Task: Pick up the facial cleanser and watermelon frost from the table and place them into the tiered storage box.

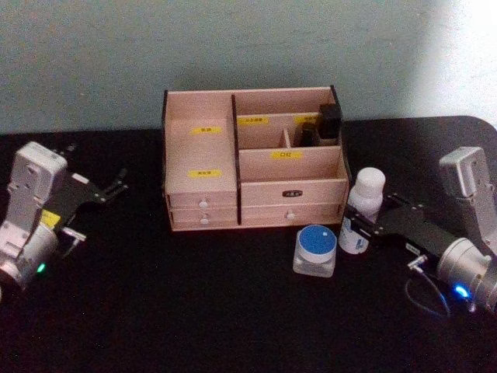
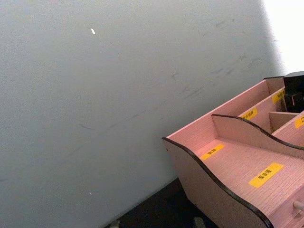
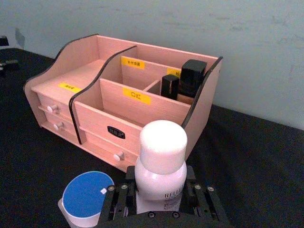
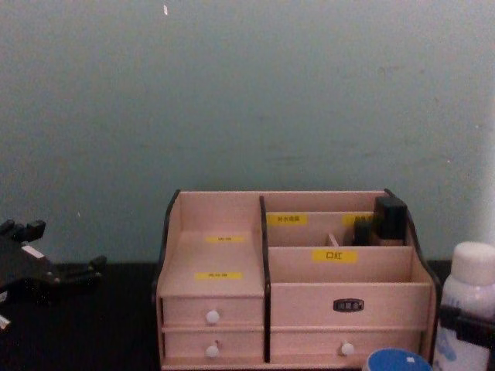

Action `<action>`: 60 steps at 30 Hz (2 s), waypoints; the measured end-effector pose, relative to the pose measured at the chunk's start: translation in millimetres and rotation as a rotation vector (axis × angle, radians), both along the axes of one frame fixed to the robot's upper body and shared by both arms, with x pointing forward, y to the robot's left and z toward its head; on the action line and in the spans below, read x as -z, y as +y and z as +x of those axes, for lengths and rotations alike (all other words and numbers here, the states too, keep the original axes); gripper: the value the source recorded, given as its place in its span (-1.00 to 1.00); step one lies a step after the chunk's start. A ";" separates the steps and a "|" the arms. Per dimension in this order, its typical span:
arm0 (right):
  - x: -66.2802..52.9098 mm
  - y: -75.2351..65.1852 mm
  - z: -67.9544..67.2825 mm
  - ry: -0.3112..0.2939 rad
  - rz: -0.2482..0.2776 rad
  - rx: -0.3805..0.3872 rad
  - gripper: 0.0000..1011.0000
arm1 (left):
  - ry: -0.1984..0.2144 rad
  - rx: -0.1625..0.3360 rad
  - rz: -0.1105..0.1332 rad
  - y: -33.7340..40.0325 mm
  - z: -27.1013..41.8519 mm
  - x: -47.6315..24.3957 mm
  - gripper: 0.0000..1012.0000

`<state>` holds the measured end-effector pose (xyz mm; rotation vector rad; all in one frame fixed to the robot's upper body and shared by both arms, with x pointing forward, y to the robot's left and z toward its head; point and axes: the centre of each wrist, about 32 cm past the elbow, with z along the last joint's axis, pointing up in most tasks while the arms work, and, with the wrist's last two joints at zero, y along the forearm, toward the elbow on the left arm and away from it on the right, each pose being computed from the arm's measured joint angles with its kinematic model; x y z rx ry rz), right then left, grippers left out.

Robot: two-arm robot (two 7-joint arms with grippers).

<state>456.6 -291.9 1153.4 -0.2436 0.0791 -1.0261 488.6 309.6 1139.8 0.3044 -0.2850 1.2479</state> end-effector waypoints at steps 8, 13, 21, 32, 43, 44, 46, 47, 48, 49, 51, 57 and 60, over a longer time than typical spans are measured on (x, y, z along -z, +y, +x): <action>-25.7 -9.1 -9.8 -0.021 0.035 -0.042 0.17 | 0.000 0.000 0.000 0.0 0.0 0.0 0.98; -45.0 -12.7 -10.2 -0.055 0.054 -0.075 0.17 | 0.000 0.000 0.000 0.0 0.0 0.0 0.98; -70.6 -5.9 11.6 -0.126 0.069 -0.138 0.17 | 0.000 0.000 0.000 0.0 0.0 0.0 0.98; -83.5 14.4 56.1 -0.168 0.075 -0.185 0.17 | 0.000 0.000 0.000 0.0 0.0 0.0 0.98; -80.2 32.7 100.3 -0.142 0.080 -0.193 0.17 | 0.000 0.000 0.000 0.0 0.0 0.0 0.98; -79.2 34.1 102.7 -0.139 0.080 -0.195 0.17 | 0.000 0.000 0.000 0.0 0.0 0.0 0.98; -77.7 37.1 108.3 -0.135 0.079 -0.200 0.17 | 0.000 0.000 0.000 0.0 0.0 0.0 0.98; -77.3 38.4 110.3 -0.133 0.079 -0.201 0.17 | 0.000 0.000 0.000 0.0 0.0 0.0 0.98; -76.9 39.3 112.0 -0.133 0.079 -0.203 0.17 | 0.000 0.000 0.000 0.0 0.0 0.0 0.98; -76.6 41.0 114.9 -0.133 0.078 -0.207 0.17 | 0.000 0.000 0.000 0.0 0.0 0.0 0.98; -76.1 43.6 119.3 -0.133 0.077 -0.210 0.17 | 0.000 0.000 0.000 0.0 0.0 0.0 0.98; -77.1 49.1 128.0 -0.137 0.076 -0.213 0.17 | 0.000 0.000 0.000 0.0 0.0 0.0 0.98; -77.2 51.9 133.0 -0.133 0.075 -0.214 0.17 | 0.000 0.000 0.000 0.0 0.0 0.0 0.98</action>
